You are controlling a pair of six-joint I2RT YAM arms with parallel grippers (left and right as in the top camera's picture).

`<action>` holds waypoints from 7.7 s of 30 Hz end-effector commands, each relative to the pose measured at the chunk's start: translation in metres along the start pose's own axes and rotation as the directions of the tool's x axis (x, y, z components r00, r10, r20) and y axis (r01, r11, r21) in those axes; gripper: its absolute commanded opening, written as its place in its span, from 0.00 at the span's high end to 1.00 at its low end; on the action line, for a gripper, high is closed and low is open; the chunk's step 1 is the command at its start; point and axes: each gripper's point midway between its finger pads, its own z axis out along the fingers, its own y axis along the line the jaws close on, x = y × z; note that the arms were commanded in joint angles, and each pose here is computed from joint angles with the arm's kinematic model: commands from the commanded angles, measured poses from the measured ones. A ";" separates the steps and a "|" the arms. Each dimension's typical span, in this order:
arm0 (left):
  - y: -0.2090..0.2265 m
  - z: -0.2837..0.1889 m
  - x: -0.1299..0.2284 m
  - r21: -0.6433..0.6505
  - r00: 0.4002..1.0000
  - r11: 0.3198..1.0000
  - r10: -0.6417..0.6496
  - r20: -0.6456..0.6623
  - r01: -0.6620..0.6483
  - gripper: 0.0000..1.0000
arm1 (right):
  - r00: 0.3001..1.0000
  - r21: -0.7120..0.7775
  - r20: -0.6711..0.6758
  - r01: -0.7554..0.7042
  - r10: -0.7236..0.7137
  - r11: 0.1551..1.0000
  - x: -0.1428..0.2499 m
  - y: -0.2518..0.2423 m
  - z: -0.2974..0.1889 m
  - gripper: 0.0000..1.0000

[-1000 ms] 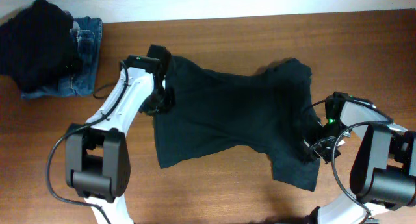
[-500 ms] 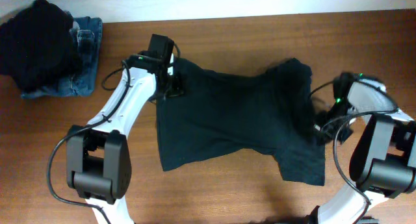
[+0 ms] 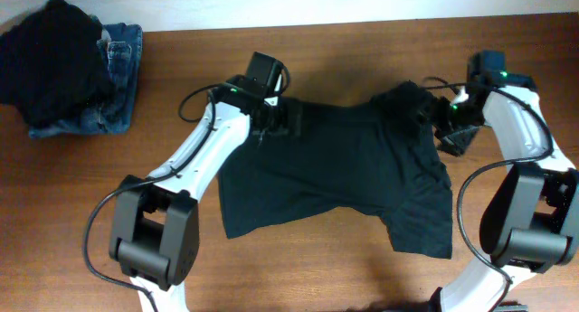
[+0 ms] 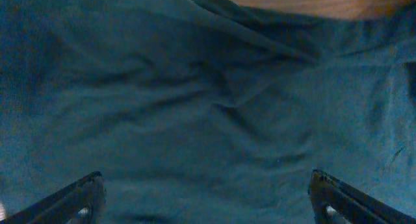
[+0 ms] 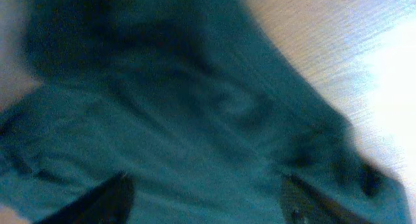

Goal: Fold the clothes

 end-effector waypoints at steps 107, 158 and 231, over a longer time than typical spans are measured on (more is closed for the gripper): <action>0.007 0.063 0.031 -0.059 0.993 0.998 0.006 -0.118 -0.013 0.01 | 0.866 -0.330 0.390 0.448 -0.312 0.831 -0.064 0.141 0.053 0.20; 0.006 0.063 0.030 -0.055 0.993 0.998 -0.005 -0.115 -0.002 0.01 | 0.936 -0.218 0.312 0.240 -0.166 0.946 -0.037 0.142 0.107 0.58; 0.002 0.058 0.058 -0.022 0.972 1.000 -0.016 -0.233 0.011 0.50 | 0.968 0.029 0.246 0.040 -0.046 0.999 -0.044 0.039 0.034 0.73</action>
